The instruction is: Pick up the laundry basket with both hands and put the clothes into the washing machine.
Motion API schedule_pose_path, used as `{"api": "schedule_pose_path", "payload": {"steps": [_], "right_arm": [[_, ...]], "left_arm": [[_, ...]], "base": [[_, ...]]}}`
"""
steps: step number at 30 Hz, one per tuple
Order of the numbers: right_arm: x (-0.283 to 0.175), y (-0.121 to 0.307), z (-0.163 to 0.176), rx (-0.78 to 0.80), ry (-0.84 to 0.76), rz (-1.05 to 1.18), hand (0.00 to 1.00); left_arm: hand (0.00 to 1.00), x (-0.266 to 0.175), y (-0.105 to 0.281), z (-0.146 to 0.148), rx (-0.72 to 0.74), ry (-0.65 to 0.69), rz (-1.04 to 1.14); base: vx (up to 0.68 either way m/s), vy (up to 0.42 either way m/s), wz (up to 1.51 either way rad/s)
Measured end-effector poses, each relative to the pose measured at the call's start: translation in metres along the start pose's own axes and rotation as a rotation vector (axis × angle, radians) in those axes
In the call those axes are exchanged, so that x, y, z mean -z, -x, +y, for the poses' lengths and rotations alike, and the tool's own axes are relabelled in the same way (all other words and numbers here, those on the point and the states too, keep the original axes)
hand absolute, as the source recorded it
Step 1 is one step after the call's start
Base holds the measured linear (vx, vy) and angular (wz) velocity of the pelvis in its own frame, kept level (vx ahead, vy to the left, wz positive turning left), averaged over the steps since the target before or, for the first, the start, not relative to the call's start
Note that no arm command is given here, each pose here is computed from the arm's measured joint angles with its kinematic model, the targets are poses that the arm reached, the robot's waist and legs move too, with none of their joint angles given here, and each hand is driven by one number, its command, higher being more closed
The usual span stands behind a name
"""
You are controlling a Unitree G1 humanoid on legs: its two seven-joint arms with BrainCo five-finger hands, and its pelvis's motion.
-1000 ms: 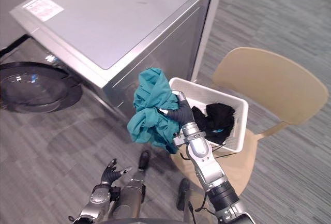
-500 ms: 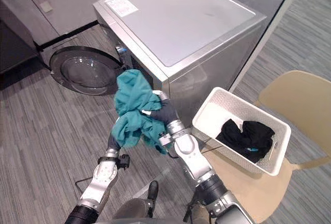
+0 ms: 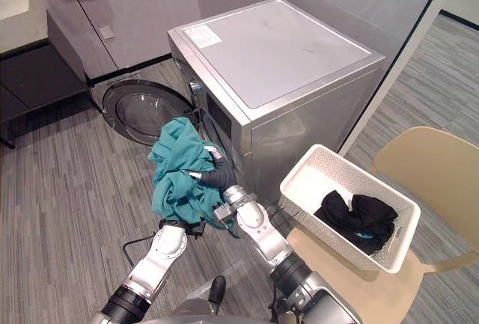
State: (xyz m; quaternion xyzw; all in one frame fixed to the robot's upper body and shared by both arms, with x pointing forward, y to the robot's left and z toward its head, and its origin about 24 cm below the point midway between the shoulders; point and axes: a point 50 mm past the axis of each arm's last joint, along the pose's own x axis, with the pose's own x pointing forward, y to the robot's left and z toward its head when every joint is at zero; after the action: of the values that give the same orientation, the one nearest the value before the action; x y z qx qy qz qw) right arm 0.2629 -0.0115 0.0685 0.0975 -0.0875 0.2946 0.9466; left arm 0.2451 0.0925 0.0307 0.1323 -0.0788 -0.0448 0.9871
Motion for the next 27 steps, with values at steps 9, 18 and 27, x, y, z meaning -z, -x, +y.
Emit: {"api": "schedule_pose_path", "payload": {"steps": [9,18,27], "right_arm": [[0.004,0.02,-0.004,0.009,0.07,0.005,0.0],[-0.007,0.06,-0.046,0.191,0.574,0.018,0.0],[0.028,0.083,-0.082,0.281,0.741,0.256,0.0]], "left_arm": [[1.0,0.01,0.003,0.006,-0.004,-0.022,0.048],[1.0,0.039,0.031,0.047,-0.186,-0.056,0.169],[1.0,0.072,0.044,0.057,-0.23,0.01,0.335]], "base": [[-0.01,-0.063,-0.1],[0.06,-0.073,0.06],[0.01,0.048,1.05]]}}
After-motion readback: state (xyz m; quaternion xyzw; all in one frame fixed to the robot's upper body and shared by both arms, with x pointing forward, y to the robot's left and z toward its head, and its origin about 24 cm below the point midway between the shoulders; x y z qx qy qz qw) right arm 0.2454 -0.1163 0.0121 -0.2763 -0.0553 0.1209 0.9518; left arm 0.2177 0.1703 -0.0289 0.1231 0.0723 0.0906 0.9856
